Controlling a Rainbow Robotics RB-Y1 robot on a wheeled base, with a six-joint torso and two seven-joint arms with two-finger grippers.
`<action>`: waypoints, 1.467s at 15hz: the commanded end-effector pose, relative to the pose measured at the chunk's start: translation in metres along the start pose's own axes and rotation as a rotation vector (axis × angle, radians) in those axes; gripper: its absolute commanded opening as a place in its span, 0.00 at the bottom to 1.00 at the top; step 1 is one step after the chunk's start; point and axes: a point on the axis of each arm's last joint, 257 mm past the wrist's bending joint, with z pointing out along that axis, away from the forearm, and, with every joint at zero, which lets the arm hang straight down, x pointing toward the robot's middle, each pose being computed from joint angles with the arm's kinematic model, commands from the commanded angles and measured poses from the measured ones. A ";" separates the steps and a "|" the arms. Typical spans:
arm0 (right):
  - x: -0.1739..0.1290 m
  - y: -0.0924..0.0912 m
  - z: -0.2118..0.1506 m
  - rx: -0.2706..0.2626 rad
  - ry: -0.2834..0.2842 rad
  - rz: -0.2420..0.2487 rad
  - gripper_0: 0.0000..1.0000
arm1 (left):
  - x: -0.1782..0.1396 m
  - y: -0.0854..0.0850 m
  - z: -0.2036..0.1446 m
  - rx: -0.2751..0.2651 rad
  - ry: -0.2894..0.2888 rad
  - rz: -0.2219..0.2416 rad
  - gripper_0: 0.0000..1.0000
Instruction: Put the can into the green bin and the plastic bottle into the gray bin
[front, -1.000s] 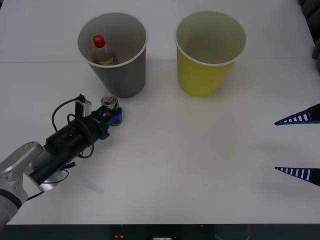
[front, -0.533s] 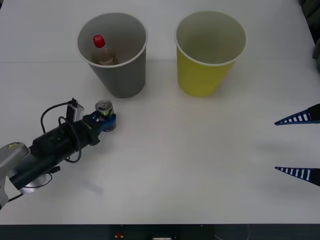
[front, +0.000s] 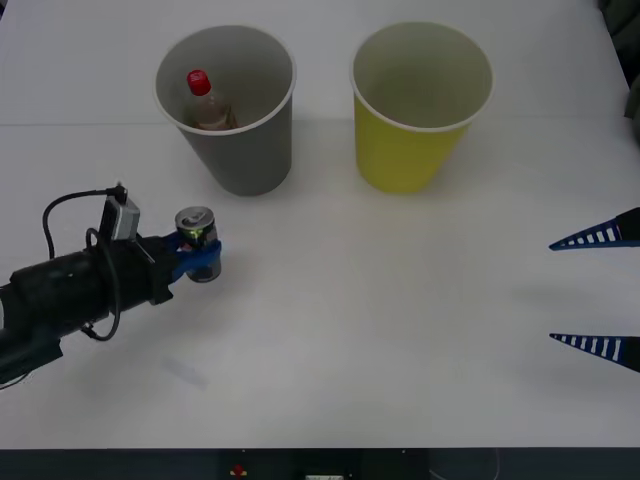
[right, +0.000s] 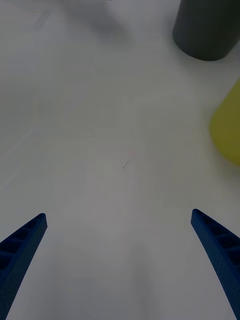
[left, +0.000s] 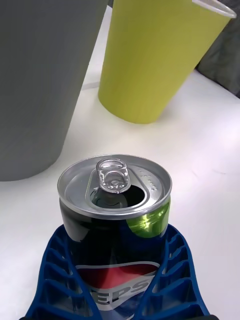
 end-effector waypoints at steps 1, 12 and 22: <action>0.000 0.000 0.000 0.000 0.000 0.000 1.00 | -0.021 -0.012 -0.005 0.005 0.051 0.003 0.00; 0.000 0.000 0.000 0.000 0.000 0.000 1.00 | -0.110 -0.079 -0.006 -0.028 0.299 0.231 0.00; 0.000 0.000 0.000 0.000 0.000 0.000 1.00 | -0.211 -0.108 0.071 0.070 0.291 0.284 0.00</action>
